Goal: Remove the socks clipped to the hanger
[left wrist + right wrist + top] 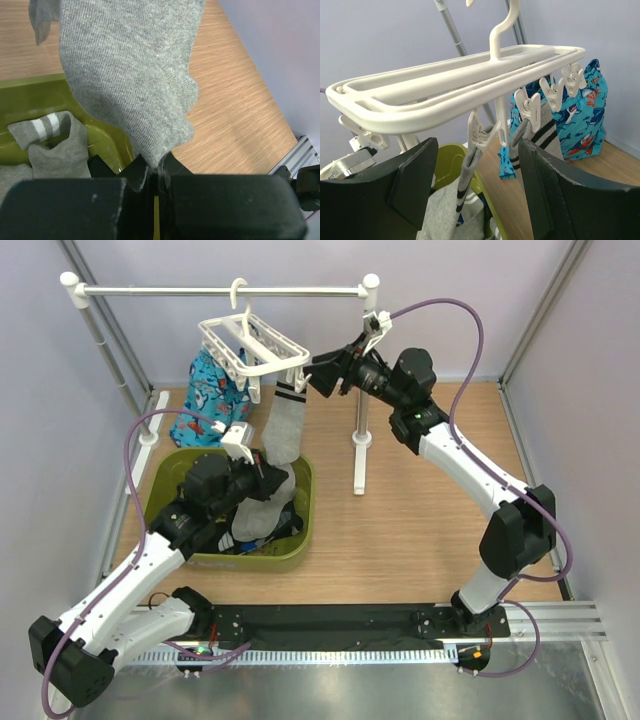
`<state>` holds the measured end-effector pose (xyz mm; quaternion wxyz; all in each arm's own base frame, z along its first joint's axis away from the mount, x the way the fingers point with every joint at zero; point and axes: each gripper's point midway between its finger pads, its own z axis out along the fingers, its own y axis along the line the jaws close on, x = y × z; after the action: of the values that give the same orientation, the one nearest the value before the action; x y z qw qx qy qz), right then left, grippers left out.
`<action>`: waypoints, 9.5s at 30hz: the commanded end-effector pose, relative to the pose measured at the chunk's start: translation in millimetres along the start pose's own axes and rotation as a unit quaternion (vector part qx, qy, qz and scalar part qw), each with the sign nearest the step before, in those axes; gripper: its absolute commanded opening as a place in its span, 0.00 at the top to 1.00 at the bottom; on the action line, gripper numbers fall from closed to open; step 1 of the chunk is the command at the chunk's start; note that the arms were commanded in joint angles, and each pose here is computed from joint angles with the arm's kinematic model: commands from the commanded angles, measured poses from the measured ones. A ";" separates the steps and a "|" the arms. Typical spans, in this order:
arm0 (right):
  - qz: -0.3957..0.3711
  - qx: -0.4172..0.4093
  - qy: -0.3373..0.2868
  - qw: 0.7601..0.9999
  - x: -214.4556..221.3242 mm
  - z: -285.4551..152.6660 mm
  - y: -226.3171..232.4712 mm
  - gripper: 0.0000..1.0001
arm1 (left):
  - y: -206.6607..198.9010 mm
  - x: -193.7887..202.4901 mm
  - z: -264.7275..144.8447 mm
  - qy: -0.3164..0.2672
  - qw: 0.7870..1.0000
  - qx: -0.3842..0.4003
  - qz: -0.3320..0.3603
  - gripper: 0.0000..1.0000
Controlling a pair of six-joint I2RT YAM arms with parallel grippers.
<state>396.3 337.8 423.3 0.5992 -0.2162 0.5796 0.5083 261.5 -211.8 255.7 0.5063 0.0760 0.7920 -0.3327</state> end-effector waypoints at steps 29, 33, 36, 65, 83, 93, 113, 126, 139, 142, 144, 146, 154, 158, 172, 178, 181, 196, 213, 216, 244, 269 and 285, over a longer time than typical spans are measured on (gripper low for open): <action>-0.027 0.077 -0.055 0.995 -20.9 47.0 -1.5 0.79 | -9.1 -8.1 -0.3 -0.019 1.000 0.023 -0.006 1.00; -0.018 0.087 -0.055 0.995 -19.9 46.5 -1.3 0.99 | -7.2 -7.3 0.3 -0.017 1.000 0.017 -0.007 1.00; -0.015 0.091 -0.053 0.994 -19.2 46.8 -1.1 0.99 | 1.8 -6.7 0.4 -0.015 1.000 -0.010 -0.015 1.00; -0.016 0.079 0.008 0.997 -2.9 47.3 6.5 0.99 | 88.3 -37.3 -125.1 -0.049 0.942 -0.325 -0.063 1.00; -0.015 0.071 0.022 0.997 0.2 44.0 11.5 0.99 | 75.4 -20.8 -98.6 -0.024 0.959 -0.270 -0.084 0.82; 0.006 0.029 0.022 0.999 -18.5 38.7 42.7 0.99 | 38.6 -59.5 -42.6 -0.118 0.985 -0.123 -0.038 0.20; 0.020 -0.013 0.021 0.999 -25.7 38.3 63.1 0.99 | 68.2 -109.1 90.1 -0.218 0.963 -0.141 0.075 0.22; 0.025 -0.012 0.032 0.999 -10.8 38.9 57.8 0.99 | 89.7 -109.8 136.1 -0.219 0.955 -0.187 0.069 0.44; 0.007 0.077 0.030 0.997 -3.4 27.4 25.5 0.48 | 66.0 -106.3 104.8 -0.232 0.958 -0.154 0.066 1.00; -0.006 0.117 0.026 0.993 -4.2 22.3 11.2 0.35 | 57.9 -101.9 98.3 -0.231 0.960 -0.147 0.067 1.00; -0.011 0.140 0.029 0.990 -0.9 20.5 1.9 0.31 | 55.2 -96.9 94.9 -0.226 0.961 -0.146 0.067 1.00; -0.021 0.151 0.028 0.988 -2.0 20.1 -2.7 0.24 | 51.4 -92.3 94.1 -0.223 0.962 -0.144 0.068 1.00; -0.032 0.153 0.025 0.987 1.0 34.2 -12.1 0.24 | 40.2 -81.4 97.9 -0.217 0.964 -0.134 0.068 1.00; -0.036 0.147 0.015 0.988 3.4 40.5 -15.8 0.27 | 36.4 -79.8 99.5 -0.216 0.965 -0.131 0.067 1.00; -0.039 0.143 -0.016 0.989 -5.4 17.0 -8.2 0.38 | 34.2 -77.3 99.0 -0.215 0.966 -0.127 0.066 1.00; -0.034 0.154 -0.030 0.987 -15.5 13.1 -17.3 0.39 | 33.1 -80.1 97.1 -0.218 0.965 -0.127 0.067 1.00; -0.035 0.143 -0.033 0.989 -19.9 17.0 -15.3 0.39 | 32.8 -79.5 97.4 -0.217 0.966 -0.126 0.068 1.00; -0.038 0.071 0.006 0.997 -4.0 52.1 -9.3 0.37 | 29.4 -78.3 101.3 -0.217 0.967 -0.119 0.064 1.00; -0.051 0.039 0.004 0.998 13.0 56.6 -8.9 0.34 | 19.6 -77.8 104.4 -0.219 0.968 -0.107 0.065 1.00; -0.050 0.030 0.008 0.998 18.5 56.2 -8.9 0.33 | 18.2 -79.0 104.7 -0.220 0.967 -0.106 0.064 1.00; -0.087 -0.004 -0.017 0.996 14.0 57.4 13.3 0.22 | 11.4 -71.5 113.2 -0.214 0.968 -0.111 0.073 1.00; -0.116 0.117 -0.066 0.984 -16.4 74.8 -3.9 0.56 | 2.3 -73.4 113.8 -0.214 0.967 -0.109 0.082 1.00; -0.107 0.138 -0.050 0.983 -16.3 80.9 -7.7 0.99 | -0.6 -70.0 113.7 -0.211 0.968 -0.110 0.085 1.00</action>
<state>444.8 400.3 433.7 0.6878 -0.1765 0.5998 0.3689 375.9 -264.7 262.1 0.6721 0.0283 0.7114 -0.2035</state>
